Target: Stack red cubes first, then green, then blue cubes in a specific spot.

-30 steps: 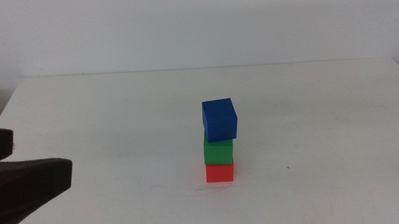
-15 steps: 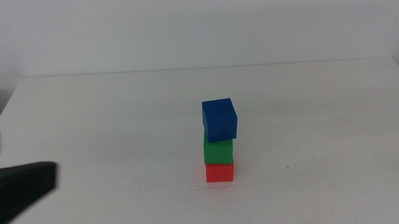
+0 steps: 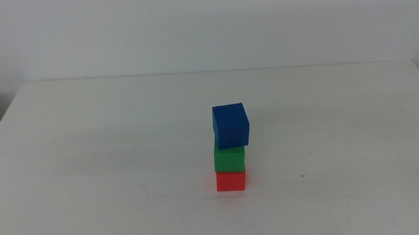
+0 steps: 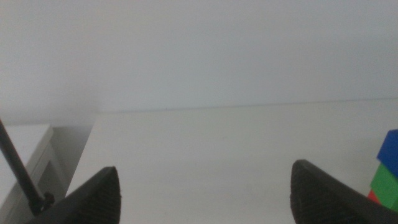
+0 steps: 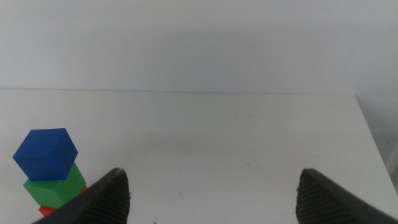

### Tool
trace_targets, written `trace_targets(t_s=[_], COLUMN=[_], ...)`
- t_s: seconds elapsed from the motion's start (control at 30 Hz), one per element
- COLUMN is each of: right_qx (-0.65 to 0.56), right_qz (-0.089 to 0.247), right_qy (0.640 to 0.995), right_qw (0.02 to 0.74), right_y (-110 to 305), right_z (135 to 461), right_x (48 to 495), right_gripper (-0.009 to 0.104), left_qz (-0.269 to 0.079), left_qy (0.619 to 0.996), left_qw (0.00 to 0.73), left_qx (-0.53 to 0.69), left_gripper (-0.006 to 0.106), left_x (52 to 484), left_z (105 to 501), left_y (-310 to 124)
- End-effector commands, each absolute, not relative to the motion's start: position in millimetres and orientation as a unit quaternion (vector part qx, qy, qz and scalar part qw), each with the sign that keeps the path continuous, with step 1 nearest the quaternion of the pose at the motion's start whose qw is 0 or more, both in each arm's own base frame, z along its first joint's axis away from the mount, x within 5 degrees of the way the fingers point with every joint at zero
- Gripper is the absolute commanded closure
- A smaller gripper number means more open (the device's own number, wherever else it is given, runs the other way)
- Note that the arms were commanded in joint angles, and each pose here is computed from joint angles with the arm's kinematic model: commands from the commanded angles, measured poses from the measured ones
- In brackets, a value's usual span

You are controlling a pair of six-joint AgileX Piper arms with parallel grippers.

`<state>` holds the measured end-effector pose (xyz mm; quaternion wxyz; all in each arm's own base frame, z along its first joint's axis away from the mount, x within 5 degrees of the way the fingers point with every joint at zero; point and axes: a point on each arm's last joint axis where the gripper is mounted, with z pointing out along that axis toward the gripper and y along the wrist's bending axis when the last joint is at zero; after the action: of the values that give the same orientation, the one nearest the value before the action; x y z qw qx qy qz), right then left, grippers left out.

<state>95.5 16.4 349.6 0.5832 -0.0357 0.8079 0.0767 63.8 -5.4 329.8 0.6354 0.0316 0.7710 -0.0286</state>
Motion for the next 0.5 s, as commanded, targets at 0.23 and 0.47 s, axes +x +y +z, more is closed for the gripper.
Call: trace_targets(t_s=[0.23,0.47], right_qx=[-0.038,-0.038], right_qz=[0.069,0.069], right_qy=[0.78,0.78], right_qw=[0.621,0.621], right_y=[15.3,15.3], right_z=[363.4,363.4], right_x=[98.2,98.2], right_gripper=[0.021,0.021], left_qz=[-0.031,-0.028], left_qy=[0.756,0.755], left_qw=[0.654,0.654], left_qx=[0.019,0.02], left_gripper=[0.007,0.007], left_x=[70.6,68.7], left_z=[323.7,319.6], left_y=[-5.1,-4.7])
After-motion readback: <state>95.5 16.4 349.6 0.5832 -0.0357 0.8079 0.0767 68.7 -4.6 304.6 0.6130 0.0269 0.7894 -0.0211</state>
